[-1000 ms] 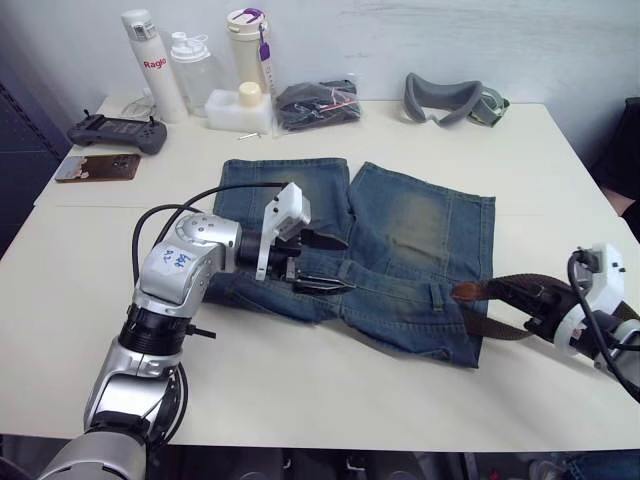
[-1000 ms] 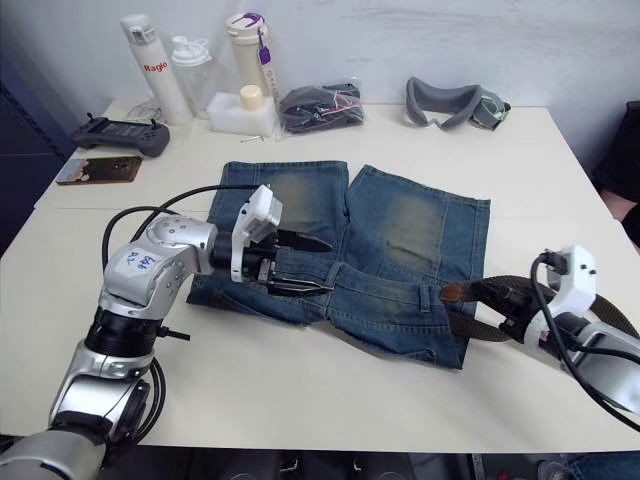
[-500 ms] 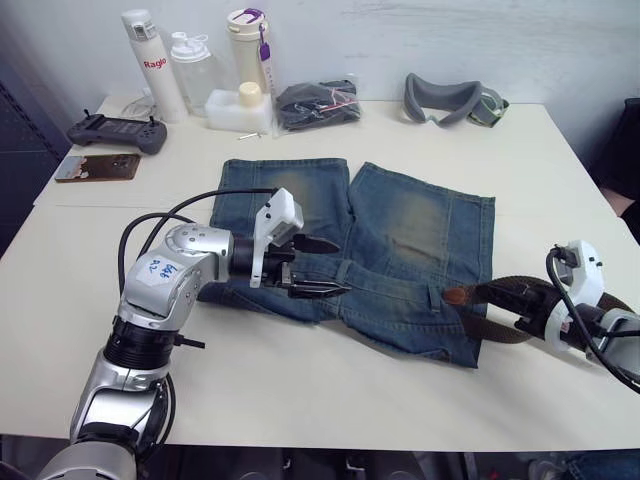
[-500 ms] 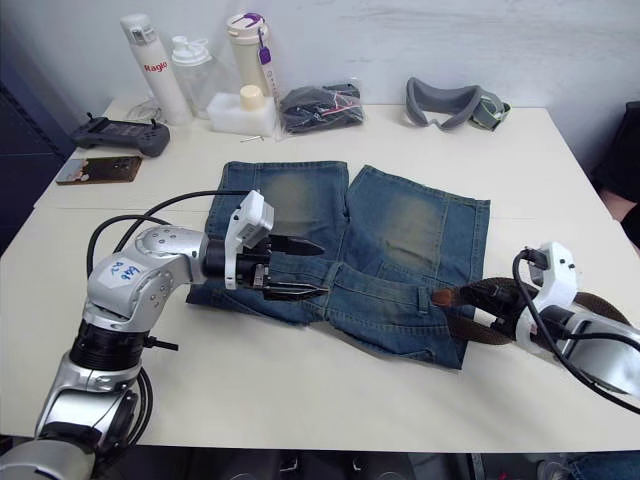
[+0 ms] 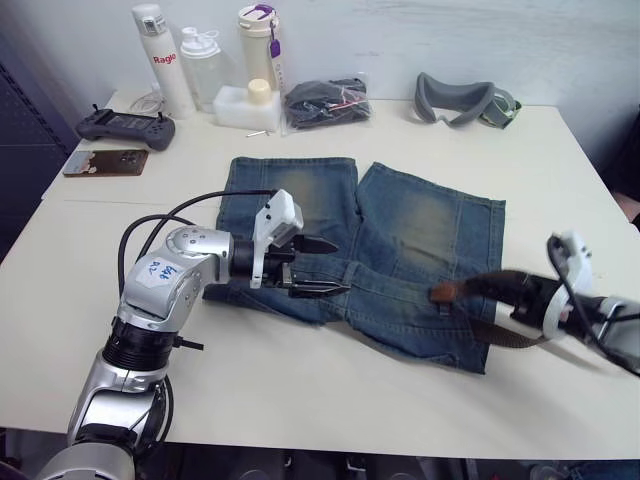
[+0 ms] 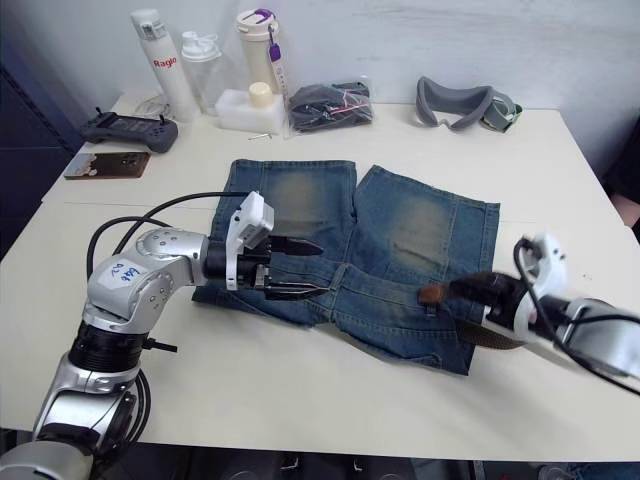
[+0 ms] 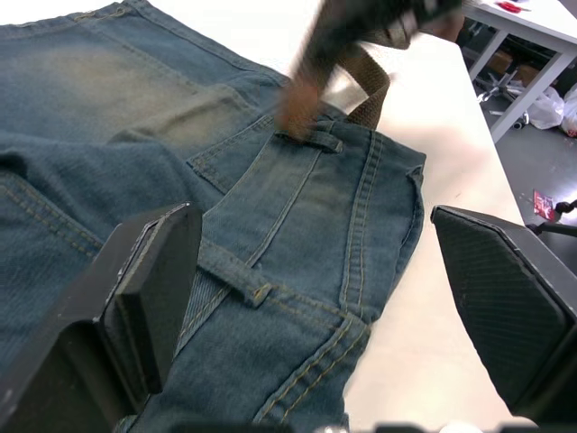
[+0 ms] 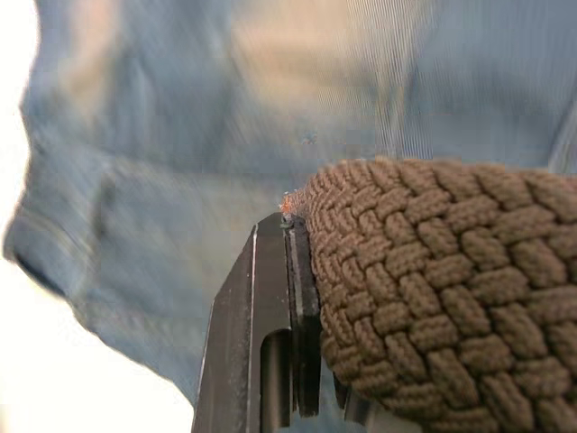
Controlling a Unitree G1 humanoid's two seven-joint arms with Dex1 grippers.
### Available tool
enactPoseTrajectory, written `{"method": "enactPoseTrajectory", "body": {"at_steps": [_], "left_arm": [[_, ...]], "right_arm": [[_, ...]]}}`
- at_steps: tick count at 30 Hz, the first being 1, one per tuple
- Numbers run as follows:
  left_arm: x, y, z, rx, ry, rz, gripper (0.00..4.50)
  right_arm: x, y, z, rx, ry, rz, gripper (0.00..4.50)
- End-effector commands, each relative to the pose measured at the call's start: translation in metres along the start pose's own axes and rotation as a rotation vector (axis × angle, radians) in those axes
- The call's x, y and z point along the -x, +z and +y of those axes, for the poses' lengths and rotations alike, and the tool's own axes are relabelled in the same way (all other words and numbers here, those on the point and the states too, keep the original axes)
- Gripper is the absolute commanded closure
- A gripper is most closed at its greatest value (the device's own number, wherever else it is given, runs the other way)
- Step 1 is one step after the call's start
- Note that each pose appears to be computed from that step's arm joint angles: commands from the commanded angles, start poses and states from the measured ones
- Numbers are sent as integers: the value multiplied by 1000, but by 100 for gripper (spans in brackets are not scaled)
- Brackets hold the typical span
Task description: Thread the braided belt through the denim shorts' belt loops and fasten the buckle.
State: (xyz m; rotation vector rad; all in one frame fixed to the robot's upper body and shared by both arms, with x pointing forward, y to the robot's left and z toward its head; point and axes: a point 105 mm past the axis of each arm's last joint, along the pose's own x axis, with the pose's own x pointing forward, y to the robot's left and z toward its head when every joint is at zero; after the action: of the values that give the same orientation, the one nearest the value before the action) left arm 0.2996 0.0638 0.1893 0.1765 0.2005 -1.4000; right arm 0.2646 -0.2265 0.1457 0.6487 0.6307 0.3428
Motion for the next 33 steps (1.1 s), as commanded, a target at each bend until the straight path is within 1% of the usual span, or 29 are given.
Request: {"method": "enactPoseTrajectory", "body": {"at_steps": [1,5,7,19,22,29,33], "left_arm": [[0,9,-6,-57,-20,-14,6],[0,9,-7,-53,-22,-18,6],[0,9,-7,-52,-21,-19,6],[0,6,-8,-49,-23,-16,6],[0,6,-8,-46,-25,-16,6],[-3,4,-8,-40,-31,-19,6],[-5,4,-8,-37,-35,-23,6]], "right_arm": [[8,11,5,-7,31,-54,450],[13,23,0,-48,35,-112,450],[15,25,-1,-52,33,-119,450],[24,25,-13,-45,-30,-94,450],[28,29,-13,-49,-30,-120,450],[32,31,-14,-40,-38,-125,450],[26,23,-12,-43,-27,-96,450]]}}
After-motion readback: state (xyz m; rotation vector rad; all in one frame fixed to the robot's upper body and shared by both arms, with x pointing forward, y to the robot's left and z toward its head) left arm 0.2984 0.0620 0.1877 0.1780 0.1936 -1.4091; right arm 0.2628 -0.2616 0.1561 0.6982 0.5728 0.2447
